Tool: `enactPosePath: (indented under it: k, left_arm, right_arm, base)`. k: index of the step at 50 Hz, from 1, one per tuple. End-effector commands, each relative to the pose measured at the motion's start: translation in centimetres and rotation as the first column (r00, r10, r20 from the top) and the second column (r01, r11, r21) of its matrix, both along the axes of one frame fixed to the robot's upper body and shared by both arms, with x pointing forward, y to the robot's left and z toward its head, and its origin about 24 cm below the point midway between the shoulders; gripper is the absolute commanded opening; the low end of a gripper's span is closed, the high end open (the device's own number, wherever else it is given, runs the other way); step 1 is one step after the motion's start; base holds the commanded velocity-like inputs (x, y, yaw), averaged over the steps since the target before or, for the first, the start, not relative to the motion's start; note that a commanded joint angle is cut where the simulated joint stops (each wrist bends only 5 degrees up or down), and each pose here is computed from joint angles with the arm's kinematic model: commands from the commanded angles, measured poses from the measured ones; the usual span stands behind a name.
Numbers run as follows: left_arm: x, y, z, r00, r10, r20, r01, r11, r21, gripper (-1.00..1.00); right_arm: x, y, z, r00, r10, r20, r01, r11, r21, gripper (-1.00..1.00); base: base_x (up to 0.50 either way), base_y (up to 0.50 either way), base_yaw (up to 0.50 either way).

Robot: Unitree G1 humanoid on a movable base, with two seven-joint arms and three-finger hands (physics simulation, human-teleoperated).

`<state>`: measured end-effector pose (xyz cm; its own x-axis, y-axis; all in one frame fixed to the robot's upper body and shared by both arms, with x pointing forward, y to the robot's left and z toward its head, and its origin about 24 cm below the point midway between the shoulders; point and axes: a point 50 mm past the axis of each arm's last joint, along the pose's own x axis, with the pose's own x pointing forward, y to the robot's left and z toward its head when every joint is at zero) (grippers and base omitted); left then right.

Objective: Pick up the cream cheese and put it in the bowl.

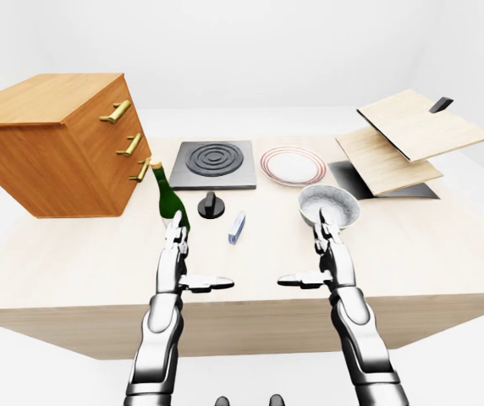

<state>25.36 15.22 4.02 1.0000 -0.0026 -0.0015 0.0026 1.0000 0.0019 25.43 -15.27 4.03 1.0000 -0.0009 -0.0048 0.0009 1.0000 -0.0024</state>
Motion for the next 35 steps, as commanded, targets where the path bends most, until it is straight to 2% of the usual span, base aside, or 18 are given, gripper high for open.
enactPosePath:
  k: [1,11,27,28,35]
  left_arm:
    - [-0.15,0.28,-0.26,1.000,-0.012,-0.002,0.012,1.000,0.009,1.00]
    - [-0.02,0.15,-0.55,1.000,-0.024,-0.003,0.024,1.000,0.014,1.00]
    - [-0.10,0.10,-0.41,1.000,-0.027,0.000,0.027,0.999,0.017,1.00]
    - [-0.11,0.11,-0.37,1.000,-0.028,0.000,0.028,0.999,0.016,1.00]
    - [-0.10,0.11,-0.43,1.000,-0.027,0.004,0.027,0.999,0.018,1.00]
  right_arm:
    - [0.15,-0.56,-0.27,1.000,-0.001,-0.014,0.001,1.000,-0.006,1.00]
    - [0.51,-0.56,-0.49,1.000,0.009,-0.019,-0.009,1.000,0.005,1.00]
    - [0.62,-0.61,-0.68,1.000,0.017,-0.021,-0.017,1.000,0.014,1.00]
    - [0.59,-0.60,-0.62,1.000,0.008,-0.011,-0.008,1.000,-0.014,1.00]
    - [0.58,-0.56,-0.65,1.000,0.005,-0.009,-0.006,1.000,-0.019,1.00]
  base:
    - [0.00,0.00,0.00]
    - [0.00,0.00,0.00]
    - [-0.02,-0.49,0.00]
    - [0.00,0.00,0.00]
    - [0.00,0.00,0.00]
